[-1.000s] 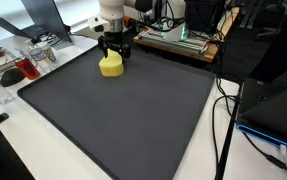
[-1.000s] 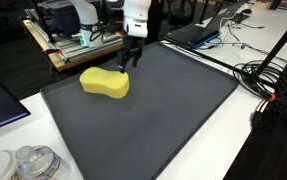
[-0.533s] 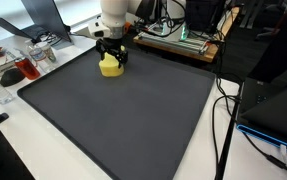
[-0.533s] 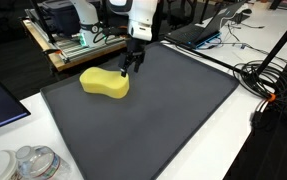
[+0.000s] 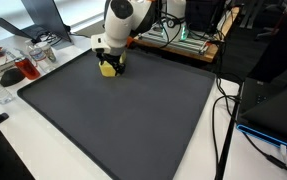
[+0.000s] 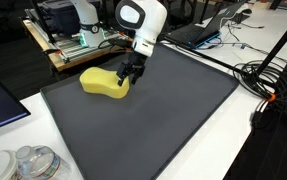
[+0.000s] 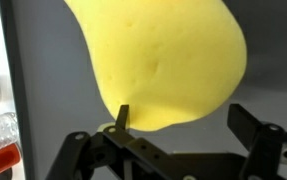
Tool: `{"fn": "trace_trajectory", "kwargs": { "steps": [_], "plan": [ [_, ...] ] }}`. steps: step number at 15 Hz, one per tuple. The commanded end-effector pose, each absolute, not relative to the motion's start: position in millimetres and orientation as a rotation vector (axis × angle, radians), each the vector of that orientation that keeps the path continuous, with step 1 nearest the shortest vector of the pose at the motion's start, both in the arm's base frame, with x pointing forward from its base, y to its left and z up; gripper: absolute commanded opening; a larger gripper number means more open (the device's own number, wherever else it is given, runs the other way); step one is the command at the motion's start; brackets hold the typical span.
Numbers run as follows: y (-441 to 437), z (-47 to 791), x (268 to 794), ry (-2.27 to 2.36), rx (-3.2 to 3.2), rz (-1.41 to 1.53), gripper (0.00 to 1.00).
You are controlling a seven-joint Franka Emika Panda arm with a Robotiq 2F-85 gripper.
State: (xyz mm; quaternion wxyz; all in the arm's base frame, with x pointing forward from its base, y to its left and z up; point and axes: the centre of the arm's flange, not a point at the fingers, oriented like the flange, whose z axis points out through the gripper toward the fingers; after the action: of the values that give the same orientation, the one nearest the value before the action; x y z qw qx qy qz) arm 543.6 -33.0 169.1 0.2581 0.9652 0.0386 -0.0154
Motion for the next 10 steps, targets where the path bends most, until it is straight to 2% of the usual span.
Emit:
{"fn": "trace_trajectory", "kwargs": {
  "steps": [1,2,3,4,10],
  "plan": [
    [-47,143,559,0.008,2.548,-0.108,1.00],
    [-52,138,560,-0.019,2.541,-0.142,1.00],
    [-56,135,562,-0.035,2.538,-0.163,0.75],
    [-58,132,563,-0.046,2.526,-0.178,0.74],
    [-59,135,567,-0.084,2.541,-0.211,0.33]
  ]
}}
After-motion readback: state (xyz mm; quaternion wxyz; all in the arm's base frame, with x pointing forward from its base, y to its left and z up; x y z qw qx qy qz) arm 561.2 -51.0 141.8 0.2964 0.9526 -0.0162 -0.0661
